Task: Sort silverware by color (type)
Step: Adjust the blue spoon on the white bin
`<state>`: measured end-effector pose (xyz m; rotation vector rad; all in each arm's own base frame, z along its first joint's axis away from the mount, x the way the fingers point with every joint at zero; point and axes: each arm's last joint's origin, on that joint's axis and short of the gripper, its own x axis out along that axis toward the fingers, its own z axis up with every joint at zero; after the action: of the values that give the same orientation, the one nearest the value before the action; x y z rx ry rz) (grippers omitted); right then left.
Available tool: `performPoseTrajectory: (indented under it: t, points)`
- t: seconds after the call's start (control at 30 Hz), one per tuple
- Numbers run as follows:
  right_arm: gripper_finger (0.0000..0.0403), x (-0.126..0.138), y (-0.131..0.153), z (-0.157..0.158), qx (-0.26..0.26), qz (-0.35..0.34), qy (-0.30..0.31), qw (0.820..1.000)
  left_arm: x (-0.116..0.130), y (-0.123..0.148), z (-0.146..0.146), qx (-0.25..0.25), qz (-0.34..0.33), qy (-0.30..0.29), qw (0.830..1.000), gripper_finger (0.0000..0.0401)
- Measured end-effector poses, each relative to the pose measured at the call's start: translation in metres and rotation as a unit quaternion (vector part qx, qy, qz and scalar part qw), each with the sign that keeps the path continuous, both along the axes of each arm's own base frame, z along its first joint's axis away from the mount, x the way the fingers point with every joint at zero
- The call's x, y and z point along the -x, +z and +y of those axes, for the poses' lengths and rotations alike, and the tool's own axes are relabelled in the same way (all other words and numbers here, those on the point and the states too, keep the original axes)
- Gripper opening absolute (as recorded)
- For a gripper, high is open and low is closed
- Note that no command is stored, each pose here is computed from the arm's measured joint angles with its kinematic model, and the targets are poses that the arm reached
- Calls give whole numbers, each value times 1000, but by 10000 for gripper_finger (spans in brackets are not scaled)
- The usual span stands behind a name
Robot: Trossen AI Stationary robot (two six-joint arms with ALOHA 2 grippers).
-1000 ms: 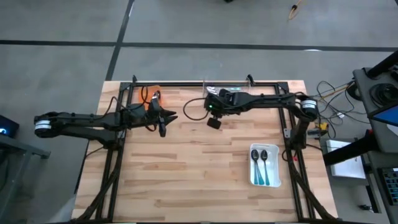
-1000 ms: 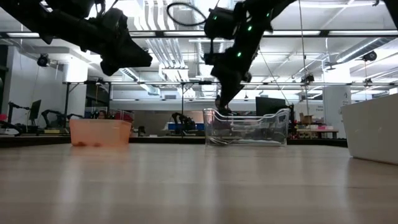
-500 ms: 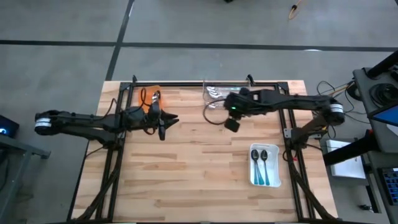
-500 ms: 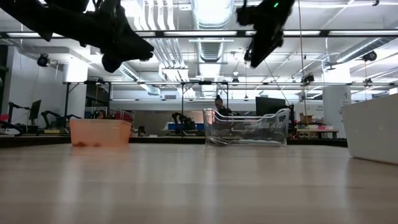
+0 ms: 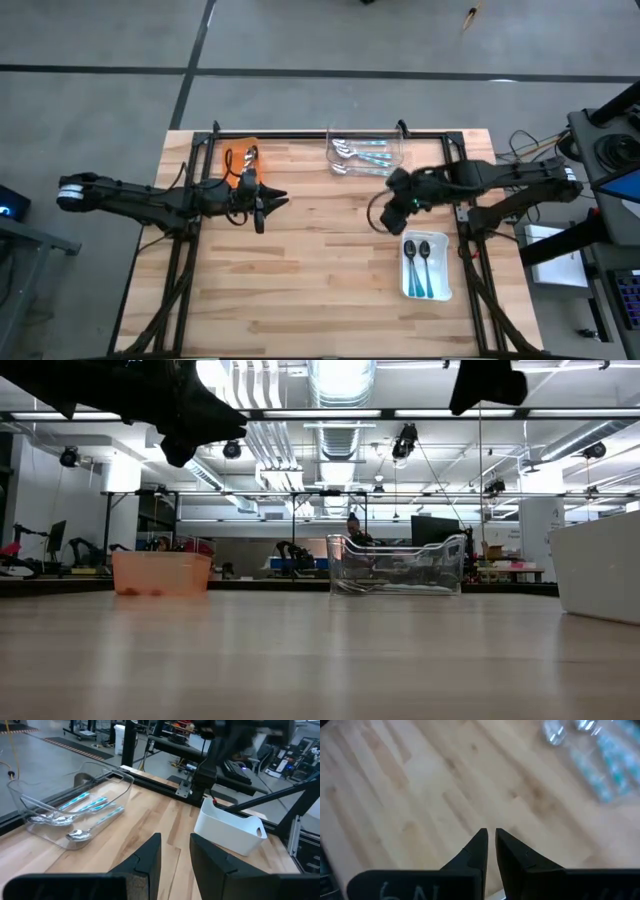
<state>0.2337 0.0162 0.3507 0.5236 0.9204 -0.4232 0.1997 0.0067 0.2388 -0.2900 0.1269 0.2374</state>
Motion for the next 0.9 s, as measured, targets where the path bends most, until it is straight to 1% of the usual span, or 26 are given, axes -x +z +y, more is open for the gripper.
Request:
performPoseTrajectory:
  t: [0.13,0.27,0.37,0.5,0.6,0.73,0.9]
  points:
    - [27,3,-13,22,-69,24,7,997,0,0,0,0,0,0,1000,84]
    - [27,10,-29,41,-113,63,-13,991,0,0,0,-1,-2,3,1000,84]
    - [27,18,-44,49,-149,114,-47,981,0,1,0,-6,-6,7,1000,84]
    - [27,30,-69,61,-197,181,-87,960,0,4,0,-22,-13,5,1000,84]
    - [27,39,-90,69,-210,224,-112,945,-1,5,1,-38,-18,3,999,84]
    - [27,50,-116,76,-212,261,-142,931,-1,8,1,-60,-18,0,998,84]
    - [27,57,-139,75,-210,275,-172,922,-3,18,1,-91,-25,-2,996,84]
